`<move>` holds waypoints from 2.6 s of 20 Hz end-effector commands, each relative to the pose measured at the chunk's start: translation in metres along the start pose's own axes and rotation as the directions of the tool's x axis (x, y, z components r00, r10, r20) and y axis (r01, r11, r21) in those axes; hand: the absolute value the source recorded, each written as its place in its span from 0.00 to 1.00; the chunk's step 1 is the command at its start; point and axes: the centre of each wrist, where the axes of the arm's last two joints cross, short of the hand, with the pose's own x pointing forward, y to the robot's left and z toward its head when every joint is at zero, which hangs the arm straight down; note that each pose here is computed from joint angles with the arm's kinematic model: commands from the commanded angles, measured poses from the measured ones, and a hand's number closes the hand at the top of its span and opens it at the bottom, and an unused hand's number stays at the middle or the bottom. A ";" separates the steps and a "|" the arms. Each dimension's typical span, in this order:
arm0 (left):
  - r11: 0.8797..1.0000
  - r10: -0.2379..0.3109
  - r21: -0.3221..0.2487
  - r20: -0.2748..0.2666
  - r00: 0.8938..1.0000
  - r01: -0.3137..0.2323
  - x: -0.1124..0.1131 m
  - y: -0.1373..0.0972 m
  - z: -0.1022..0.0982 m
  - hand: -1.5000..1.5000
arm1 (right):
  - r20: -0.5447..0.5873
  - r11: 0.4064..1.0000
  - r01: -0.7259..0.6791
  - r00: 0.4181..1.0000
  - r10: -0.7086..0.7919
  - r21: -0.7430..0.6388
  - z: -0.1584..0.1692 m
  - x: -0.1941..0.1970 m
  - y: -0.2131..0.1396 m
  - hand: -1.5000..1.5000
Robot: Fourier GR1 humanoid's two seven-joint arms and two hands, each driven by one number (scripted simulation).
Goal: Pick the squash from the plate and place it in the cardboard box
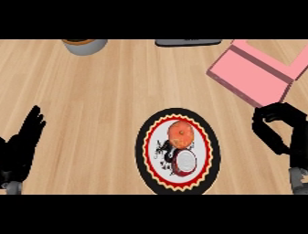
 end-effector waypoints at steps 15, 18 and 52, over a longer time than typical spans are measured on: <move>0.997 0.019 0.069 0.020 1.000 -0.021 -0.015 -0.018 -0.010 0.50 | -0.354 0.910 -0.363 0.893 0.278 -0.199 0.120 0.006 0.046 0.00; 0.998 0.025 0.063 0.037 0.999 -0.027 -0.010 -0.032 -0.014 0.50 | -0.409 0.901 -0.416 0.849 0.336 -0.124 0.125 0.034 0.053 0.00; 1.000 0.026 0.001 0.050 0.998 -0.026 -0.009 -0.045 -0.036 0.50 | -0.637 0.828 -0.519 0.570 0.519 0.211 0.039 0.090 0.108 0.00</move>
